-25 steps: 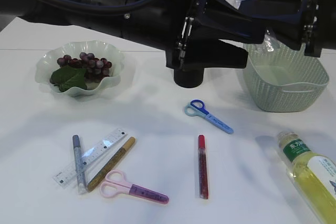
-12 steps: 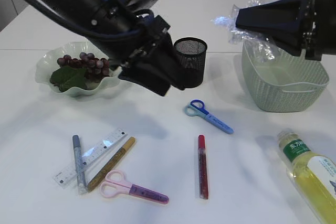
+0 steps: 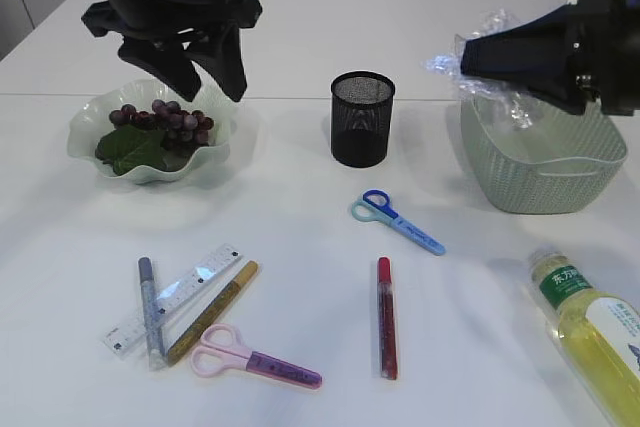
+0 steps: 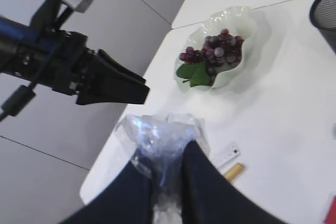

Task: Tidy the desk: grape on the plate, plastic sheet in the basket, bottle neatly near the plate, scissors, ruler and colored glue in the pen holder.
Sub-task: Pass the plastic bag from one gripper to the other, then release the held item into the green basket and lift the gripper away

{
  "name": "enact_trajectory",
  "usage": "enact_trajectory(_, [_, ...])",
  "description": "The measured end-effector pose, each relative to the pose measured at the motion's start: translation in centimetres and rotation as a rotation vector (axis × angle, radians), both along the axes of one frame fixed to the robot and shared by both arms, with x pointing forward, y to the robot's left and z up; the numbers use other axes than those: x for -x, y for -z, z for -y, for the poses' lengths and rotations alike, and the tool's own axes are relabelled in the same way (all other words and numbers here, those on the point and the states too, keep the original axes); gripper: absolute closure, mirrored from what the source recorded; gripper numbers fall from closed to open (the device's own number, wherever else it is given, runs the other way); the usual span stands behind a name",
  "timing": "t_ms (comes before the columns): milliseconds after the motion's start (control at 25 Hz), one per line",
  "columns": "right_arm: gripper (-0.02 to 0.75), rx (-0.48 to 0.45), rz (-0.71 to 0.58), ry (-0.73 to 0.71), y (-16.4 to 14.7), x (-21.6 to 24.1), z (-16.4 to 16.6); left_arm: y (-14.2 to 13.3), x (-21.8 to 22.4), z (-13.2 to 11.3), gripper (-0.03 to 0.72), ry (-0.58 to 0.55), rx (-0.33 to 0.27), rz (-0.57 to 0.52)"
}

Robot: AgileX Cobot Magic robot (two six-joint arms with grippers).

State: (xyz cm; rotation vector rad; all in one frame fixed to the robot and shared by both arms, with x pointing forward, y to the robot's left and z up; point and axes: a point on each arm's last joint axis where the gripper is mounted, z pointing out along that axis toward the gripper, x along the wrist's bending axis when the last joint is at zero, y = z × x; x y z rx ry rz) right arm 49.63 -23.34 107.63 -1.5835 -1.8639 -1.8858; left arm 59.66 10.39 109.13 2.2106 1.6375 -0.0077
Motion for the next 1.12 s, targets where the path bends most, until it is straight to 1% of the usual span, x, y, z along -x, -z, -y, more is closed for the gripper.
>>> enact_trajectory(80, [0.638, 0.073, 0.008, 0.029, -0.3, -0.5, 0.3, 0.0, -0.1, -0.2, 0.302, -0.017, -0.025, 0.004])
enact_trajectory(240, [0.638, 0.219, 0.061, 0.097, -1.8, -1.8, 1.2, 0.1, -0.1, -0.4, 0.305, -0.021, -0.048, 0.01])
enact_trajectory(400, [0.638, 0.32, 0.071, 0.131, -2.6, -3.6, 1.8, 0.1, -0.2, -0.6, 0.305, -0.023, -0.069, 0.019])
enact_trajectory(600, [0.638, 0.438, 0.034, 0.16, -2.0, -6.5, 2.5, 0.1, -0.3, -0.8, 0.307, -0.025, -0.087, 0.028])
enact_trajectory(760, [0.638, 0.546, -0.03, 0.177, -1.0, -8.9, 3.3, 0.1, -0.4, -0.9, 0.309, -0.025, -0.105, 0.037])
enact_trajectory(880, [0.638, 0.634, -0.086, 0.218, -0.6, -10.6, 4.1, 0.1, -0.4, -1.1, 0.311, -0.025, -0.12, 0.045])
enact_trajectory(1000, [0.639, 0.726, -0.178, 0.28, -0.3, -12.0, 5.2, 0.1, -0.5, -1.2, 0.315, -0.025, -0.132, 0.051])
enact_trajectory(1120, [0.639, 0.799, -0.268, 0.333, -0.2, -13.1, 6.1, 0.1, -0.5, -1.2, 0.316, -0.025, -0.137, 0.054])
